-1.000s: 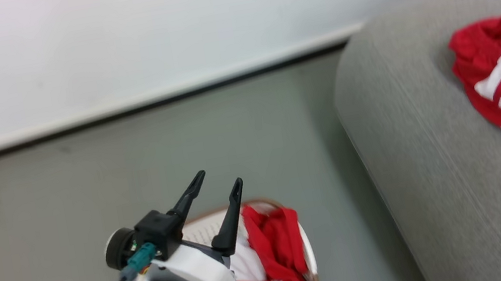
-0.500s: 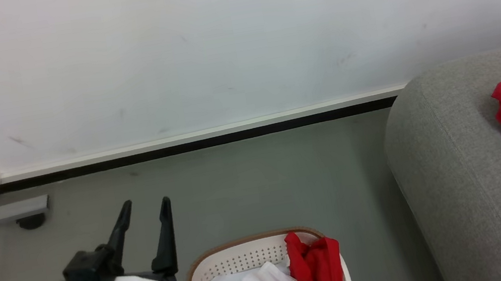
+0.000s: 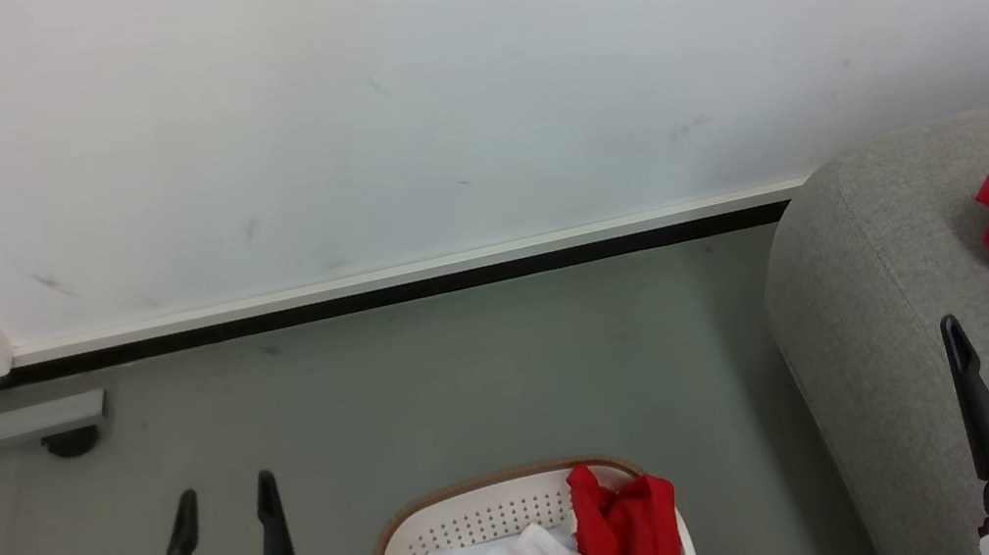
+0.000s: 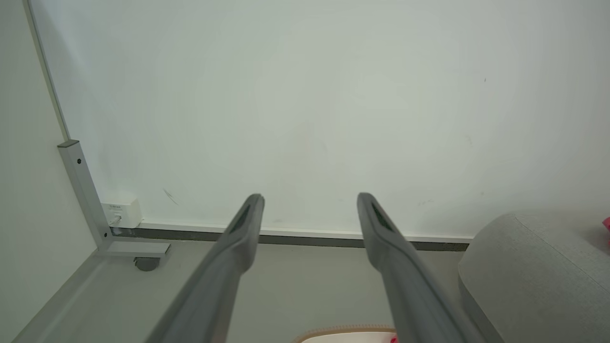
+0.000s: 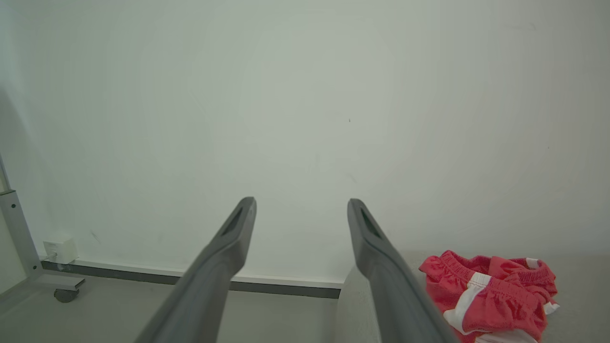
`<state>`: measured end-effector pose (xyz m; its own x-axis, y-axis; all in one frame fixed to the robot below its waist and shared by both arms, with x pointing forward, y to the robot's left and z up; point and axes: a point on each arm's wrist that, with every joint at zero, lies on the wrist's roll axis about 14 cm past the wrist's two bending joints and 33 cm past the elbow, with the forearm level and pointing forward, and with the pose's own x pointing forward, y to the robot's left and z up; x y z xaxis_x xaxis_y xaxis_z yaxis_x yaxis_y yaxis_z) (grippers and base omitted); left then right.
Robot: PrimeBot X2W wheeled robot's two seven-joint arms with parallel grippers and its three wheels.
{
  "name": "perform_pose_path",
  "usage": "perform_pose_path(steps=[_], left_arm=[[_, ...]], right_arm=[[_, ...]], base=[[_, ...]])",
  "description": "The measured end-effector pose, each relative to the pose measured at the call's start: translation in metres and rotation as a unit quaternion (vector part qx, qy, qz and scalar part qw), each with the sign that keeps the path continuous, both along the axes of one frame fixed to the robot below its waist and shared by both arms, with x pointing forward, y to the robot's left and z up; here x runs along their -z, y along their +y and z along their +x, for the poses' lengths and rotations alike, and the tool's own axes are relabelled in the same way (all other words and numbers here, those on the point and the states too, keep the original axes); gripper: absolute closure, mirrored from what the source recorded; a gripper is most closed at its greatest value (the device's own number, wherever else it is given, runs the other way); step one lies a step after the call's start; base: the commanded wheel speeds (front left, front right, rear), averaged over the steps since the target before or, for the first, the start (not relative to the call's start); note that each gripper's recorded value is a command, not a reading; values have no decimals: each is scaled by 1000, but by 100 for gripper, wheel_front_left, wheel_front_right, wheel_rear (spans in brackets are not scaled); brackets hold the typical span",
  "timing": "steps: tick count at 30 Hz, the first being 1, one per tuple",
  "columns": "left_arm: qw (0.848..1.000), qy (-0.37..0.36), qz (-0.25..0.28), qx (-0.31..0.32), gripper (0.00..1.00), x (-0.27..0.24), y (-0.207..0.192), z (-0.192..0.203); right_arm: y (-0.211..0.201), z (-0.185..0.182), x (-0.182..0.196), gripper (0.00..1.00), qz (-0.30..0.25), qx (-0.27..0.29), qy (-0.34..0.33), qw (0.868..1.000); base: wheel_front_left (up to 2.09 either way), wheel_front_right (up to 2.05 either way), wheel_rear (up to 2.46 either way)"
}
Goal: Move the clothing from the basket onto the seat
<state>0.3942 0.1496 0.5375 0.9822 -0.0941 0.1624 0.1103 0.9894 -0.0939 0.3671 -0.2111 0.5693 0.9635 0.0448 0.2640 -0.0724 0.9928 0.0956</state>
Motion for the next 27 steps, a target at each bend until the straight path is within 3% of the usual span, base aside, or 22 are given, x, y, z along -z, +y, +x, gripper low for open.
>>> perform_pose_path(steps=[27], left_arm=[[1000,17,1,12,0,17,-5,-1]], right_arm=[[9,-5,23,0,10,4,31,999]], base=[[0,0,0]])
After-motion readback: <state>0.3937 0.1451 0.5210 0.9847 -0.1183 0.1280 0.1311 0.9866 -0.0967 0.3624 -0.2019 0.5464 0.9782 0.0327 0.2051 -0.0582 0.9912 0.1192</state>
